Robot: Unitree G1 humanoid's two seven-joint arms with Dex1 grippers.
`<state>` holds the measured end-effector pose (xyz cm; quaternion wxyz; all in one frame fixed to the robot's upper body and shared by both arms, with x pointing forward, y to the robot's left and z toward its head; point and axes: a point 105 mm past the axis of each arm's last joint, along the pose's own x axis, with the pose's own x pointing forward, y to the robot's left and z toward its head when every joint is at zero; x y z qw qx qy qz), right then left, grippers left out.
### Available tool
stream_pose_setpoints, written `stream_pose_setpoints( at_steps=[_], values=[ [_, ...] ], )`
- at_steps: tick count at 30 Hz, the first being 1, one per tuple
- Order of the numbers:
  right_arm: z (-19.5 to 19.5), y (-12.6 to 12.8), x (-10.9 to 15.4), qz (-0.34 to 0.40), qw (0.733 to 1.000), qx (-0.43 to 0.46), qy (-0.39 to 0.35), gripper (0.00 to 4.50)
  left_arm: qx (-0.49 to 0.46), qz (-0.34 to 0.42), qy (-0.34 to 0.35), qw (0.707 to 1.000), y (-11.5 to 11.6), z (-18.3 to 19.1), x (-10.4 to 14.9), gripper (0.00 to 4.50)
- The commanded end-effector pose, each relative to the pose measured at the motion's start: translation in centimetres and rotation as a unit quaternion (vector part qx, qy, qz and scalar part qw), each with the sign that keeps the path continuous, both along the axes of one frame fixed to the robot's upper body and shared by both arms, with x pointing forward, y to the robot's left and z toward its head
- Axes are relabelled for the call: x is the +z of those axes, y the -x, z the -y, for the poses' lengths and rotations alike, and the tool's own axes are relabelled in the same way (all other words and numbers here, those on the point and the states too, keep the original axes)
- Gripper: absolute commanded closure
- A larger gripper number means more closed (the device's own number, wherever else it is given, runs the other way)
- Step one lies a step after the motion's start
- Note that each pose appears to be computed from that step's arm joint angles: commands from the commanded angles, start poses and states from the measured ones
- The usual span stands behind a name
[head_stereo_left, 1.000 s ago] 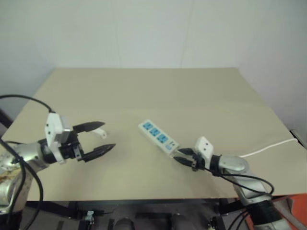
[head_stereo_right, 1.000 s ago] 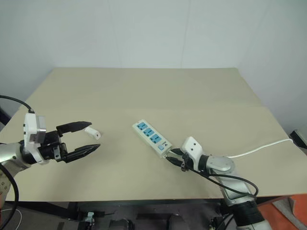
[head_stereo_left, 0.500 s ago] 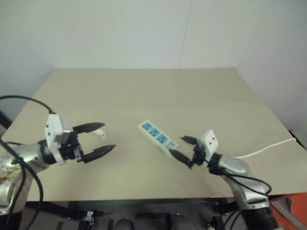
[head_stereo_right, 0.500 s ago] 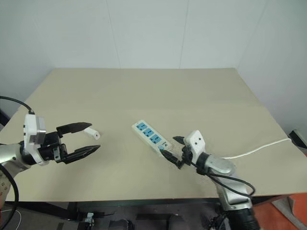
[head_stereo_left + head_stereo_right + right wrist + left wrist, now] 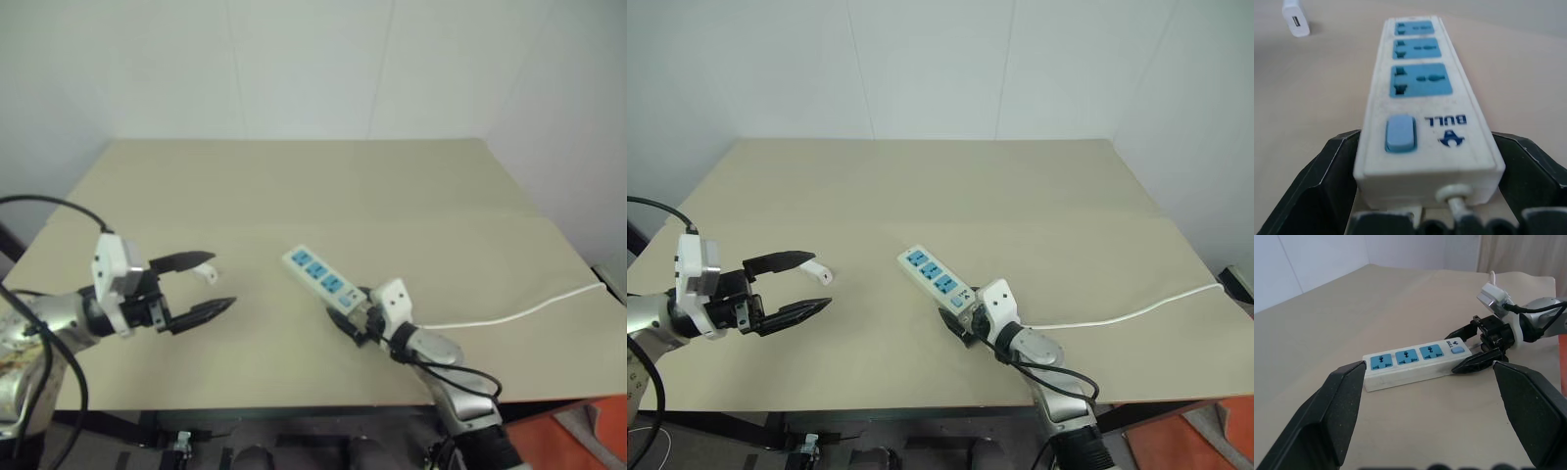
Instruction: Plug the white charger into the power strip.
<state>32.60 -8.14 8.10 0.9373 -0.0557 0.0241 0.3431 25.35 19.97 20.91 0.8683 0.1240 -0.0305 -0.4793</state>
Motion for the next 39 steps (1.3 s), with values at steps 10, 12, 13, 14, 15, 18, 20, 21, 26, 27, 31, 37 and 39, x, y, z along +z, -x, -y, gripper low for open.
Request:
stream_pose_setpoints(
  at_steps=[10,12,13,14,15,18,20,21,26,27,31,37,39],
  values=[
    [-1.4,-0.9,-0.8,0.006,1.000,0.011,-0.016,0.05,-0.004,0.027,-0.007,1.000,0.1,0.0,1.2,0.00],
    [-1.6,-0.9,-0.9,0.001,1.000,0.016,-0.019,0.05,-0.003,0.029,-0.007,1.000,0.1,-0.1,1.2,0.00],
    [-1.6,-0.9,-1.0,0.000,1.000,0.018,-0.019,0.05,-0.002,0.029,-0.007,1.000,0.1,-0.1,1.3,0.00],
    [-1.6,-1.0,-1.1,-0.004,1.000,0.018,-0.016,0.22,-0.001,0.029,-0.008,1.000,0.1,-0.1,1.3,0.00],
    [-1.6,-0.9,-1.3,-0.006,1.000,0.025,-0.012,0.42,-0.001,0.029,-0.008,1.000,0.1,-0.1,1.3,0.00],
    [-1.4,-0.9,-1.5,-0.007,0.999,0.036,0.004,1.08,0.000,0.029,-0.010,1.000,0.1,-0.1,1.2,0.00],
    [-1.1,-1.2,-1.7,-0.010,0.999,0.041,0.022,1.08,0.005,0.031,-0.012,0.999,-0.1,-0.2,1.3,0.00],
    [-1.0,-1.2,-1.8,-0.009,0.998,0.049,0.032,1.08,0.007,0.032,-0.013,0.999,-0.2,-0.3,1.4,0.00],
    [-0.7,-2.0,0.2,0.027,0.996,0.076,0.032,1.08,0.029,0.050,-0.044,0.997,-2.0,-1.5,2.7,0.00],
    [-0.7,-2.1,0.9,0.037,0.995,0.087,0.024,1.08,0.038,0.052,-0.056,0.996,-2.6,-1.8,2.9,0.00],
    [-1.0,-2.3,2.6,0.065,0.988,0.137,0.033,1.08,0.053,0.047,-0.092,0.993,-4.5,-2.8,3.6,0.00],
    [-1.1,-1.4,4.4,0.092,0.969,0.230,0.016,1.08,0.058,0.034,-0.171,0.983,-6.2,-4.4,3.8,0.00],
    [-1.2,-0.5,4.3,0.094,0.957,0.274,0.009,1.08,0.065,0.029,-0.213,0.975,-7.1,-5.2,4.0,0.00]
  ],
)
